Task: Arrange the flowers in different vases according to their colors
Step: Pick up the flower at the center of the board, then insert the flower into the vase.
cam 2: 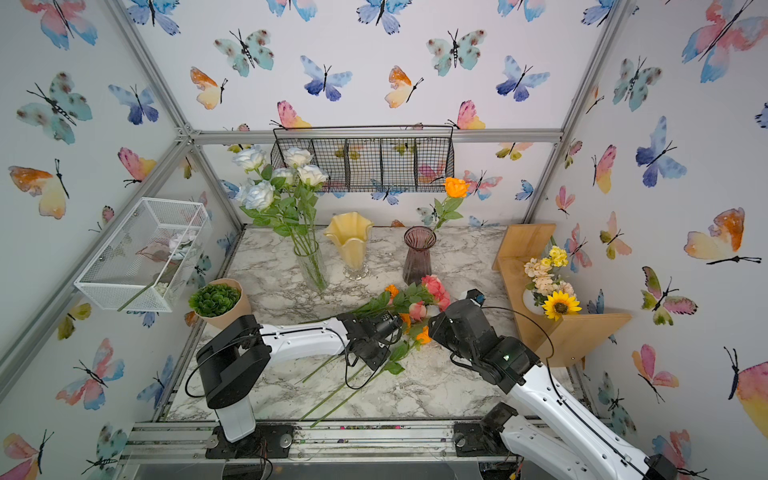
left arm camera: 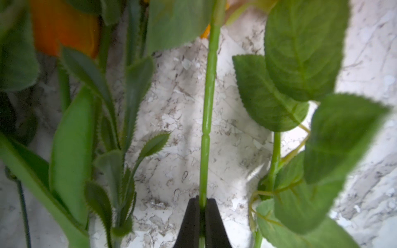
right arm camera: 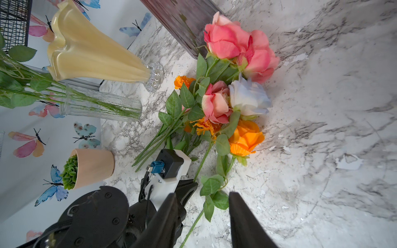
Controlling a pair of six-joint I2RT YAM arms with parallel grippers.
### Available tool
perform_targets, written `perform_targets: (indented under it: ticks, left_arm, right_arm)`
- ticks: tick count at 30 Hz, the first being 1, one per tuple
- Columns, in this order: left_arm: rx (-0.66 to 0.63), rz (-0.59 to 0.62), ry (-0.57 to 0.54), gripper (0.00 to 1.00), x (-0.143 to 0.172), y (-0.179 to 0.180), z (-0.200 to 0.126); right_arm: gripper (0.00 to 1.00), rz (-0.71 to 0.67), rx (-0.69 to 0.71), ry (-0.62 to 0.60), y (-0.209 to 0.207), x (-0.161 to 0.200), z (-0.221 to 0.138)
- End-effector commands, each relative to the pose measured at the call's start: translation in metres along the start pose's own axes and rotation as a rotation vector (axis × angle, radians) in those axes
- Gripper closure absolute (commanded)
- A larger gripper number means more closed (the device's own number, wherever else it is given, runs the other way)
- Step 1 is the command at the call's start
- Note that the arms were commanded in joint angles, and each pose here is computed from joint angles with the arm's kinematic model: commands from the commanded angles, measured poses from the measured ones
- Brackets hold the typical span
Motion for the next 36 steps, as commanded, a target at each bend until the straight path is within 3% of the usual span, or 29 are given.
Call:
perform_targets:
  ticks: [1, 5, 15, 23, 27, 29, 30, 36]
  left_arm:
    - [-0.050, 0.039, -0.114, 1.00, -0.027, 0.006, -0.021]
    - [-0.080, 0.069, -0.203, 1.00, -0.048, 0.010, -0.040]
    - [-0.150, 0.102, -0.466, 1.00, -0.084, 0.023, -0.127]
    - [-0.218, 0.013, -0.671, 1.00, -0.095, 0.041, -0.204]
    - [-0.309, -0.051, -0.776, 1.00, -0.102, 0.061, -0.245]
    - [-0.325, -0.088, -0.834, 1.00, -0.107, 0.072, -0.268]
    - [-0.337, -0.107, -0.869, 1.00, -0.110, 0.078, -0.282]
    - [-0.414, -0.241, -1.111, 1.00, -0.123, 0.139, -0.379]
  right_arm:
    - [0.58, 0.001, 0.045, -0.025, -0.010, -0.002, -0.004]
    - [0.58, 0.003, 0.044, -0.031, -0.009, -0.003, -0.005]
    - [0.58, 0.025, 0.035, -0.076, -0.011, -0.010, -0.014]
    - [0.57, 0.069, -0.063, -0.192, 0.002, -0.030, -0.041]
    - [0.41, 0.082, -0.110, -0.249, 0.005, -0.039, -0.054]
    - [0.19, 0.084, -0.101, -0.266, 0.004, -0.041, -0.055]
    - [0.03, 0.084, -0.092, -0.273, 0.003, -0.043, -0.056]
    - [0.02, 0.077, -0.074, -0.308, 0.002, -0.047, -0.055]
Point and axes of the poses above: each gripper's point midway between its finger pads, its own z axis out along the fingers, its own y axis along the line the jaws close on, x = y × z, the point moved 3 cm from there along -z, back along the fingers, and after that the axes turned 1 degree about z, right-handed, at the moved point
